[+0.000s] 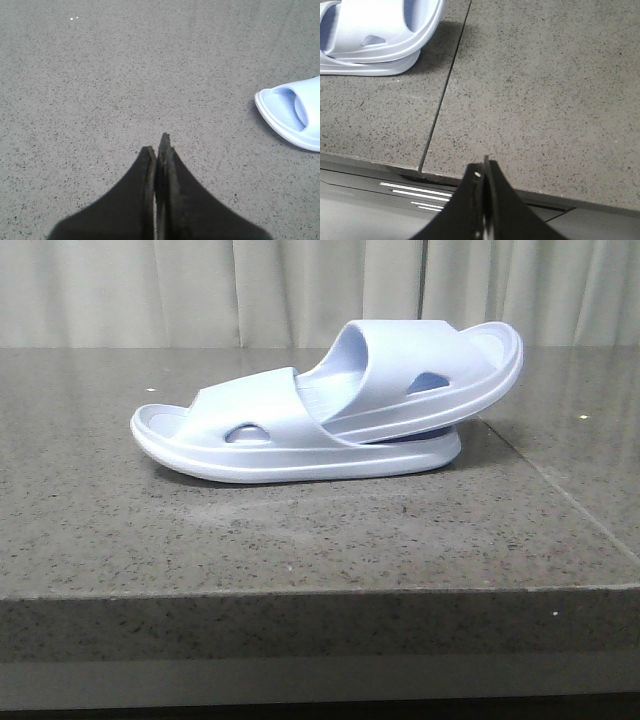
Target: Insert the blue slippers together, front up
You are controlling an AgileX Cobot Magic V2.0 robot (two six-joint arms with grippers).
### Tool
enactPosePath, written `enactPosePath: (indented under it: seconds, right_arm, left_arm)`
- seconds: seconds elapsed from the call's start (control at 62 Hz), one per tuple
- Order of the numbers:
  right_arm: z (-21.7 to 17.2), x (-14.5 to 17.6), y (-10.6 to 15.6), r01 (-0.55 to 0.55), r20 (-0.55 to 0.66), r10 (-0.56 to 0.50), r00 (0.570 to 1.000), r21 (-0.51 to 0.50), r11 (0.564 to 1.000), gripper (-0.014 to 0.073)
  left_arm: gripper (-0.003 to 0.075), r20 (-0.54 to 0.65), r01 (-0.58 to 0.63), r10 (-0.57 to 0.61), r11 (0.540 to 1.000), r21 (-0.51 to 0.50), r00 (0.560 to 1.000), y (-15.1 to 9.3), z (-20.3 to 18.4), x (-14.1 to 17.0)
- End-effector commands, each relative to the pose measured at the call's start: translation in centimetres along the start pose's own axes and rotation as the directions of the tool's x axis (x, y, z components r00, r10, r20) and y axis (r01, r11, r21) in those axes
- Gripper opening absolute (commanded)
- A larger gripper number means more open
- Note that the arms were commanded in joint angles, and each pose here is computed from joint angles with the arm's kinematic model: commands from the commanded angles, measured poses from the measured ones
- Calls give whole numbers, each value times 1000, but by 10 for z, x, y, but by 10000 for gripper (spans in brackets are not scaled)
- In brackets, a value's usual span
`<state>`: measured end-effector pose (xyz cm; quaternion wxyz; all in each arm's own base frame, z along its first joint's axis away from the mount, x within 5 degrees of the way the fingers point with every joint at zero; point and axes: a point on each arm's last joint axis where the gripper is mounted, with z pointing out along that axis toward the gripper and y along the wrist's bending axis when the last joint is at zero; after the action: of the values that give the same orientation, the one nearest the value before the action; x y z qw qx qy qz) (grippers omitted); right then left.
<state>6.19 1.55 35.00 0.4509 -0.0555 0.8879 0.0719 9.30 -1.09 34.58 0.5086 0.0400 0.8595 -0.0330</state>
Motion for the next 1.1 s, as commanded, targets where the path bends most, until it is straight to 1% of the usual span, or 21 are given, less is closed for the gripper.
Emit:
enactPosePath:
  seconds: [0.0,0.322,0.419,0.5,0.612,0.774,0.87,1.031,1.08]
  right_arm:
    - [-5,-12,0,6,90,-7,996,6,1000,-118]
    - [-5,-12,0,6,90,-7,996,6,1000,-118]
    - [-5,-12,0,6,90,-7,996,6,1000,-118]
    - [-5,-11,0,6,87,-7,996,5,1000,-118]
    - [-5,-11,0,6,85,-7,996,5,1000,-118]
    - [-5,-11,0,6,85,-7,996,5,1000,-118]
    - [-5,-11,0,6,85,-7,996,5,1000,-118]
    - [-5,-11,0,6,85,-7,996,5,1000,-118]
    - [-5,-11,0,6,85,-7,996,5,1000,-118]
  left_arm:
    - [-20,102,10,-10,1000,4,995,0,-4,-14]
    - [-20,102,10,-10,1000,4,995,0,-4,-14]
    - [-20,95,7,-7,1000,-1,995,0,-1,-9]
    - [-20,138,-16,16,1000,-4,990,1,0,-5]
    - [-20,255,-10,13,1000,-13,967,2,0,7]
    - [-20,358,20,3,998,-62,934,6,-4,41]
    - [-20,401,35,4,995,-88,916,8,-2,64]
    - [-20,491,61,-4,993,-100,871,9,10,101]
    - [-20,509,65,-7,993,-97,861,9,12,108]
